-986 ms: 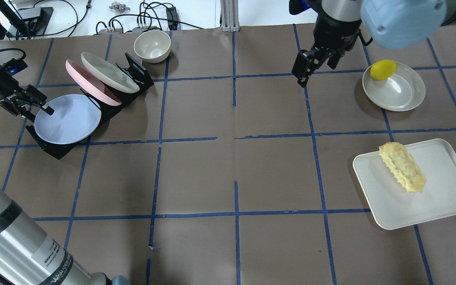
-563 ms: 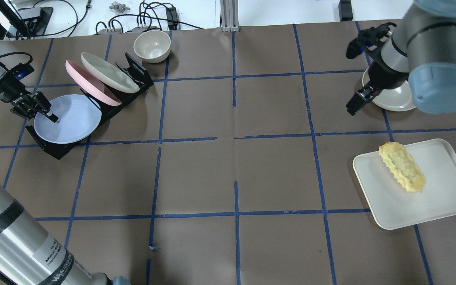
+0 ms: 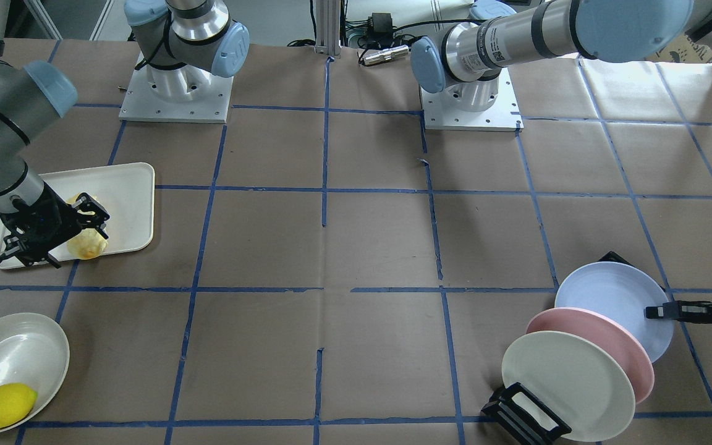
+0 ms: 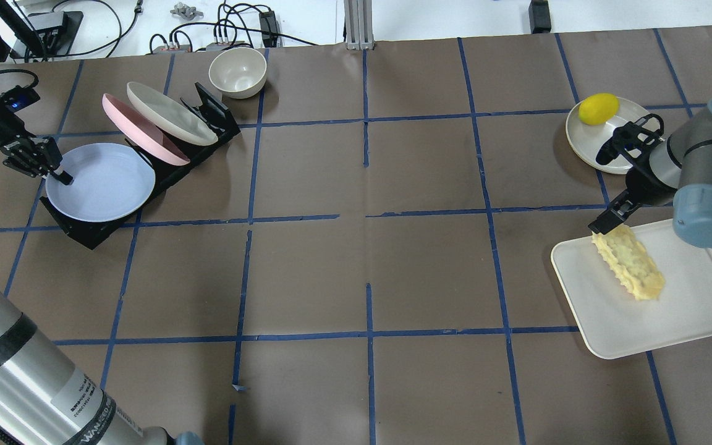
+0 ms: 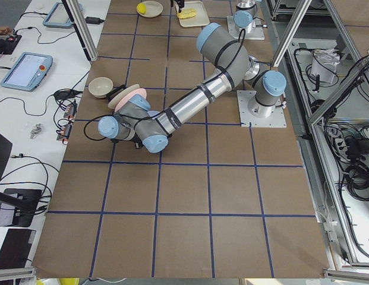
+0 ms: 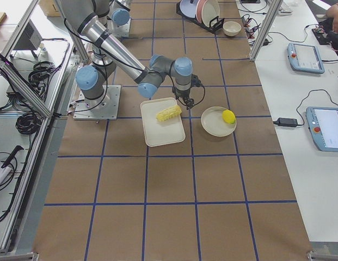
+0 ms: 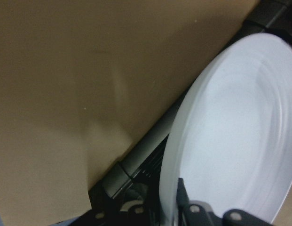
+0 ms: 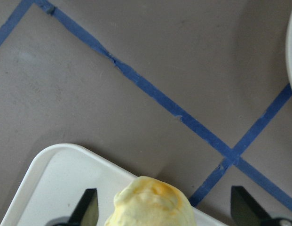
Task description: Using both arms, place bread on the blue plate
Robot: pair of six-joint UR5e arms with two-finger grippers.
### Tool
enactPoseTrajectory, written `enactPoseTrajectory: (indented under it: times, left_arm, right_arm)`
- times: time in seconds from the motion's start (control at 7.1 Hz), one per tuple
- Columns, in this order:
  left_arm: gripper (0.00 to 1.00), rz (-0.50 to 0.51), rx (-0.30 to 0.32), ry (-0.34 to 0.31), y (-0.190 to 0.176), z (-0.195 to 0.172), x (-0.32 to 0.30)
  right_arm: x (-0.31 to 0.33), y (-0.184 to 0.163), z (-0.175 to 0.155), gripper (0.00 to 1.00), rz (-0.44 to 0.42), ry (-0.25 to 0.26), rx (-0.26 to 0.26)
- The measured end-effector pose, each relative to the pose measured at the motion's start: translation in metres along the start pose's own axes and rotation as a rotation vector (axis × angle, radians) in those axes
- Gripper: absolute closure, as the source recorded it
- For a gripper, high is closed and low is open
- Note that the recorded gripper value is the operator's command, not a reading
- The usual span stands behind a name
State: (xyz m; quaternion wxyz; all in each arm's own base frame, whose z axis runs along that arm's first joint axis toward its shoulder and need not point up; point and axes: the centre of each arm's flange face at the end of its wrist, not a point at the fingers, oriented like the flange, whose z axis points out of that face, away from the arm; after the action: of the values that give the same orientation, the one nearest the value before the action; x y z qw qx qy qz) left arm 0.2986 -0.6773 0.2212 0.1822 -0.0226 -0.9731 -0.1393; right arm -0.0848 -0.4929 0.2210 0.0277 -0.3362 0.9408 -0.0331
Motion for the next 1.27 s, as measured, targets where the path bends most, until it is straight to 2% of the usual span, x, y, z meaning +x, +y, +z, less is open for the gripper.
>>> enactPoseTrajectory:
  times: [0.14,0.28,0.42,0.56,0.7,0.99,1.27]
  left_arm:
    - [0.89,0.004,-0.003,-0.017,0.001,-0.005,0.001]
    - [0.90,0.009,-0.002,-0.034,0.004,-0.013,0.003]
    - [0.90,0.019,-0.002,-0.066,0.011,-0.026,0.008]
    - [0.90,0.037,-0.001,-0.104,0.020,-0.042,0.013]
    - [0.90,0.061,0.000,-0.136,0.031,-0.057,0.018]
    - [0.90,0.085,0.005,-0.190,0.060,-0.092,0.040]
    - [0.90,0.087,0.006,-0.199,0.102,-0.126,0.090]
  right_arm:
    - [0.000,0.011,0.010,0.01,0.020,-0.020,-0.009]
    - [0.002,0.021,0.015,0.10,0.039,-0.031,-0.015]
    - [0.004,0.031,0.018,0.52,0.061,-0.041,-0.018]
    - [0.004,0.039,0.022,0.82,0.084,-0.051,-0.020]
    - [0.003,0.043,0.024,0.97,0.115,-0.054,-0.022]
    - [0.002,0.046,0.020,1.00,0.180,-0.047,-0.029]
    - [-0.008,0.034,-0.007,0.99,0.253,-0.038,-0.032]
